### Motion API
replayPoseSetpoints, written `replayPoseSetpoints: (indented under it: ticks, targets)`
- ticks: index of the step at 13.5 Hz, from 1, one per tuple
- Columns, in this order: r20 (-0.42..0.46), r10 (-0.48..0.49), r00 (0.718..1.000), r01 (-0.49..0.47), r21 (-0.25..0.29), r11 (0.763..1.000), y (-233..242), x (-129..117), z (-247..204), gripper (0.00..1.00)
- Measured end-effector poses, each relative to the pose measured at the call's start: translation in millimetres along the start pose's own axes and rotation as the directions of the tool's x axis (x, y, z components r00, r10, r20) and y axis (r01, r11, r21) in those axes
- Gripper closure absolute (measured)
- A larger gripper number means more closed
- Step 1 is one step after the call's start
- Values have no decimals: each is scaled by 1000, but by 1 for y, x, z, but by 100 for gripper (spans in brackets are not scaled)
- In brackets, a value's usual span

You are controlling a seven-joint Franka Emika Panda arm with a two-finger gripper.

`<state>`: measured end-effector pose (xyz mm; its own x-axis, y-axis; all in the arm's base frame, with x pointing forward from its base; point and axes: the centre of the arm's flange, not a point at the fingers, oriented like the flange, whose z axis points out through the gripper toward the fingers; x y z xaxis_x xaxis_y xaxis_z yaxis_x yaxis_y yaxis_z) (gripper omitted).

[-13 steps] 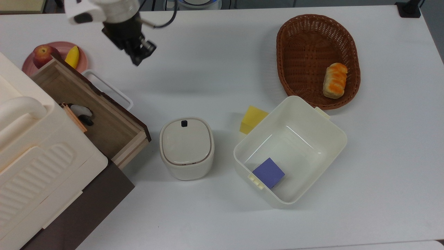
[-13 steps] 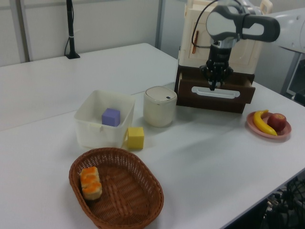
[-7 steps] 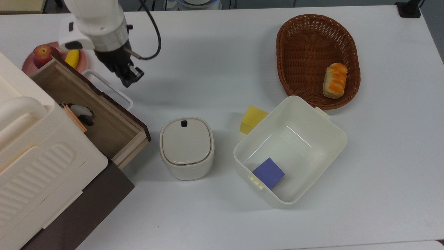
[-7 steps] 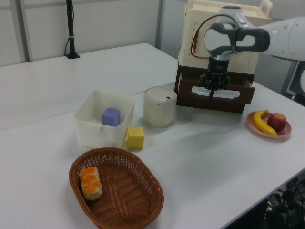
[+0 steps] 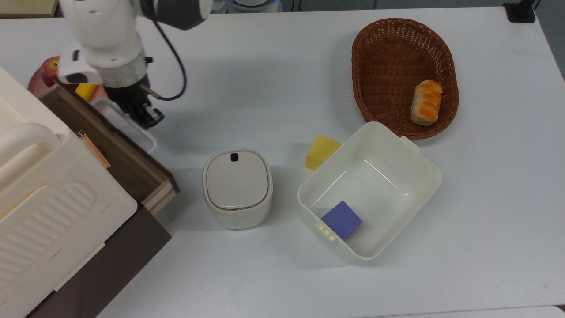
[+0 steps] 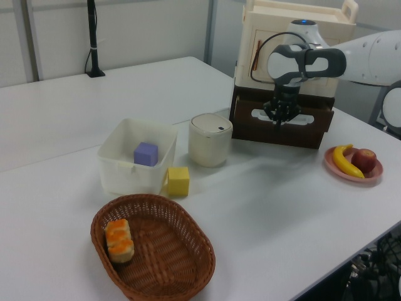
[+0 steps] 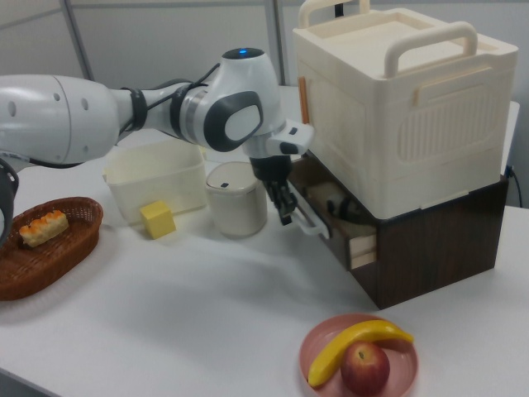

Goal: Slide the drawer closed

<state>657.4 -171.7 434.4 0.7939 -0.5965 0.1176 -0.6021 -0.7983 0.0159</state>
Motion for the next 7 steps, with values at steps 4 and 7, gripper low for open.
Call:
replayPoseSetpoints:
  ticks: [4,7]
  targets:
    - [-142,21,990,-20,11,1000,19,38,-3,99]
    - [-148,15,989,-14,11,1000,22,42,3,99]
